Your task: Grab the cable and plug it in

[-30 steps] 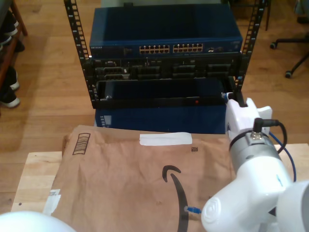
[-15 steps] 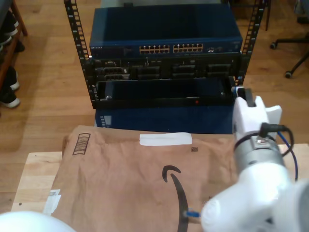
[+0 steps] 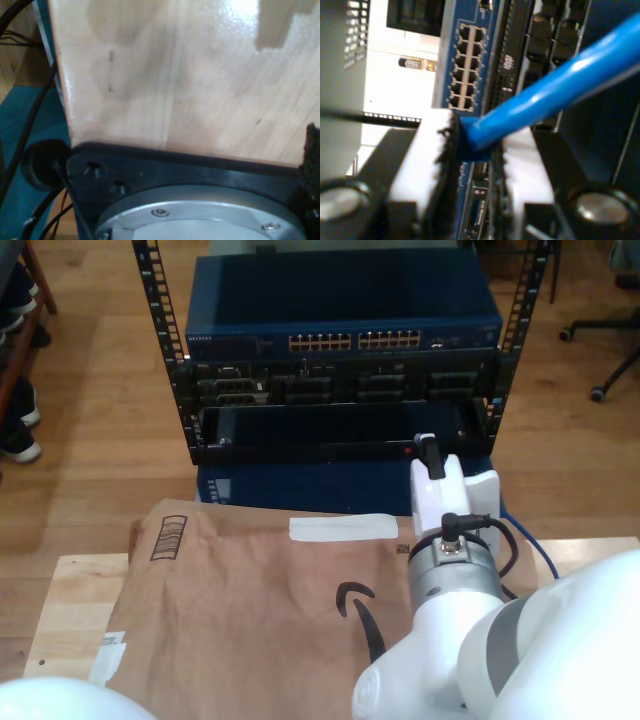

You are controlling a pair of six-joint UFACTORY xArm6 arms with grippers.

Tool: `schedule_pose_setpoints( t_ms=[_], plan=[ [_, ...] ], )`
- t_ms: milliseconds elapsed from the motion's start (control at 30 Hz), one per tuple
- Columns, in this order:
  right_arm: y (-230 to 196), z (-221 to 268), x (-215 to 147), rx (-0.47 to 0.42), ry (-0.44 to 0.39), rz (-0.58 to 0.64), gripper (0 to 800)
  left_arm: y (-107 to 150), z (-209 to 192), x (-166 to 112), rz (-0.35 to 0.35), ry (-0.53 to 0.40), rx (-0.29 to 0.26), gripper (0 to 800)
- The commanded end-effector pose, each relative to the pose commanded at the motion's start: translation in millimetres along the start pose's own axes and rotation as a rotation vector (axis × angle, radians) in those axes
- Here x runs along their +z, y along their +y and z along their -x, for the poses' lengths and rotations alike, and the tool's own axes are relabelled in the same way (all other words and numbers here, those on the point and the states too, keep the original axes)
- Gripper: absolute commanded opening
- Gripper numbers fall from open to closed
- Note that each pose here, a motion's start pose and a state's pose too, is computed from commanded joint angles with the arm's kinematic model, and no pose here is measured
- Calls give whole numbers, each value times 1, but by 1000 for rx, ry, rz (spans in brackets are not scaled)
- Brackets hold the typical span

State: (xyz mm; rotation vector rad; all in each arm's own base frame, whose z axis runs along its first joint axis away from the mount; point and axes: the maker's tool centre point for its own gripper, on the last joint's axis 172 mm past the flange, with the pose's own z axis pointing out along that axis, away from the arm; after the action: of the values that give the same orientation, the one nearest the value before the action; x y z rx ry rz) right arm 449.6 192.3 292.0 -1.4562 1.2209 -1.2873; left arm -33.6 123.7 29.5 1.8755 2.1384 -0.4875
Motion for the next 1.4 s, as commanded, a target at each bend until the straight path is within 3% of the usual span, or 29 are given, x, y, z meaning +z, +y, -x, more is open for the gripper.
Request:
schedule_pose_setpoints(
  t_ms=[100,233,367,867,1067,1400],
  plan=[
    [-8,9,0,2,-17,-16,0,0,0,0,0,0,0,799],
    [-30,18,5,-57,-14,-46,0,0,0,0,0,0,0,799],
    [-10,26,9,-135,1,-42,0,0,0,0,0,0,0,799],
    [-10,27,12,-127,11,-48,0,0,0,0,0,0,0,799],
    [-36,18,5,-97,73,-138,0,0,0,0,0,0,0,799],
    [-28,21,10,-14,72,-139,0,0,0,0,0,0,0,799]
  ],
)
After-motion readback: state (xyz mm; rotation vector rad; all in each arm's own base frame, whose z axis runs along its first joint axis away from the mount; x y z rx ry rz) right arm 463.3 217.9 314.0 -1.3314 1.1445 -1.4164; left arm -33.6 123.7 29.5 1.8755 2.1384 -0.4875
